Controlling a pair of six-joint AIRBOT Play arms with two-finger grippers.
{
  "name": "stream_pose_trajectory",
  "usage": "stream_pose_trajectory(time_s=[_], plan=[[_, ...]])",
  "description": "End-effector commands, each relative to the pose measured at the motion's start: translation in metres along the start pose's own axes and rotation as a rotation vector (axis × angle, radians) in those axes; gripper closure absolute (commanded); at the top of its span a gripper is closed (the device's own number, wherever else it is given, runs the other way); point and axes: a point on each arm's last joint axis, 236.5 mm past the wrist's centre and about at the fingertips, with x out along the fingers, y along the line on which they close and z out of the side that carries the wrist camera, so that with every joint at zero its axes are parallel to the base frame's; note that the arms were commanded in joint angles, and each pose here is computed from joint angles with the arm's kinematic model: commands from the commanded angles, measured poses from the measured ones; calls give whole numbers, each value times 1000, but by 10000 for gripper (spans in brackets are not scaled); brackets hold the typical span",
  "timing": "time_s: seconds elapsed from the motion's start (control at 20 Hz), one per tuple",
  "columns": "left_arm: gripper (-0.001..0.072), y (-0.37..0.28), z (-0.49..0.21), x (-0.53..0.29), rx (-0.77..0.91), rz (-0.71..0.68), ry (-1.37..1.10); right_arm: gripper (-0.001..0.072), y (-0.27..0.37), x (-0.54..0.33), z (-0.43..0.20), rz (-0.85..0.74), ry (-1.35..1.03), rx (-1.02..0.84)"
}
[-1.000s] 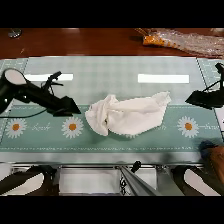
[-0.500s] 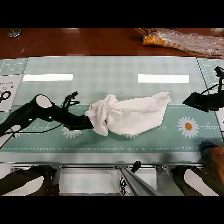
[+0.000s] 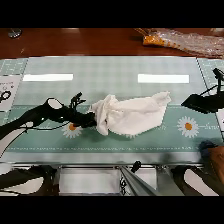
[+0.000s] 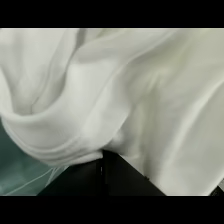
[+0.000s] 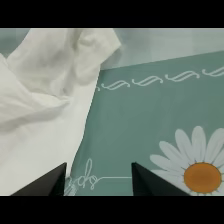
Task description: Fold the shirts.
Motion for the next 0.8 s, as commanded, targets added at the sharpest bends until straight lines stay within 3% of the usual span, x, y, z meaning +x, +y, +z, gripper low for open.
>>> stream_pose_trajectory(time_s=[0.0,0.15,0.25,0.45,0.75], plan=[[681,-2,-2,-1,29,-23,18,241,-18,3,-18,-68,69,-31],[681,2,-6,-7,31,-21,37,235,-9,24,-45,64,112,70],[681,3,-3,-13,31,-27,27,172,4,41,-66,179,132,153],[681,4,0,-22,25,-42,16,170,22,69,-83,286,108,267],[681,5,0,-25,13,-50,20,174,37,94,-88,281,69,266]])
